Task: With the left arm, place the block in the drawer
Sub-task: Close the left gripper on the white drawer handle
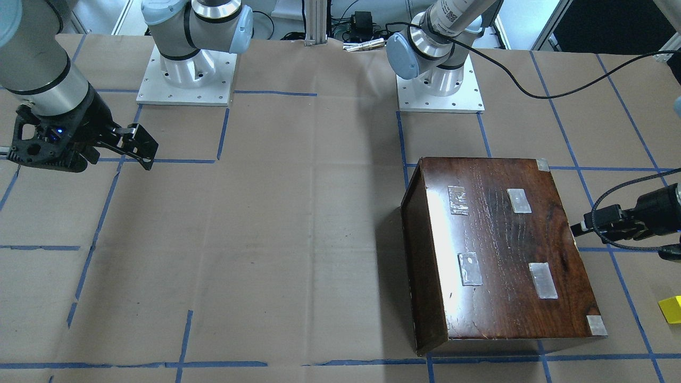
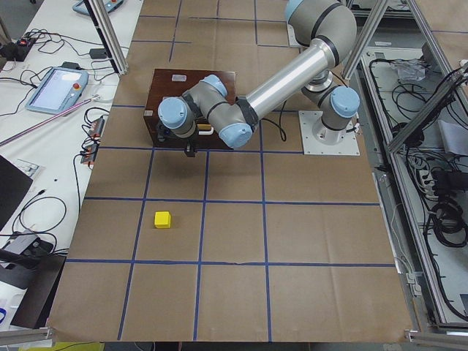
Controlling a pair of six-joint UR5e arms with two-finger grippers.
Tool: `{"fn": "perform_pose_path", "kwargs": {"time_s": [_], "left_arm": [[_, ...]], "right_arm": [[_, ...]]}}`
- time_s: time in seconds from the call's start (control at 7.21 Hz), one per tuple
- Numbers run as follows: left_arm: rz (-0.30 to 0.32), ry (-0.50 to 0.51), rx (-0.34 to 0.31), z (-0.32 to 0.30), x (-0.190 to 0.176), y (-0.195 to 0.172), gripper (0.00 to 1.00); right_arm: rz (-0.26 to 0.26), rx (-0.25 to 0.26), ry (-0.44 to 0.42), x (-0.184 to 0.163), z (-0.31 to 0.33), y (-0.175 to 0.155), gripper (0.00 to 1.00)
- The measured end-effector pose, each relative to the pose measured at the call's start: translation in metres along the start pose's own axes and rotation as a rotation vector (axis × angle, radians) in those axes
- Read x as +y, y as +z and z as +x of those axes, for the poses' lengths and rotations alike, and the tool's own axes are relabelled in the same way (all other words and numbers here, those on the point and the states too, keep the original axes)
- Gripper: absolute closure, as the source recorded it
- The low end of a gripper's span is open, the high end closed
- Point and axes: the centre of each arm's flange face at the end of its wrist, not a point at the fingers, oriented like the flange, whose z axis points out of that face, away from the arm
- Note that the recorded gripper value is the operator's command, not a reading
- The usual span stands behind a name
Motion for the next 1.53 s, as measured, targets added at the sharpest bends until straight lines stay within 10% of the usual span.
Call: {"fn": "perform_pose_path", "kwargs": {"time_s": [1.53], "left_arm": [[0.032,-0.010,0.067,-0.008,-0.013,0.023,0.01]], "right_arm": [[0.000,0.000,0.000,0.000,0.000,0.000,0.00]]}}
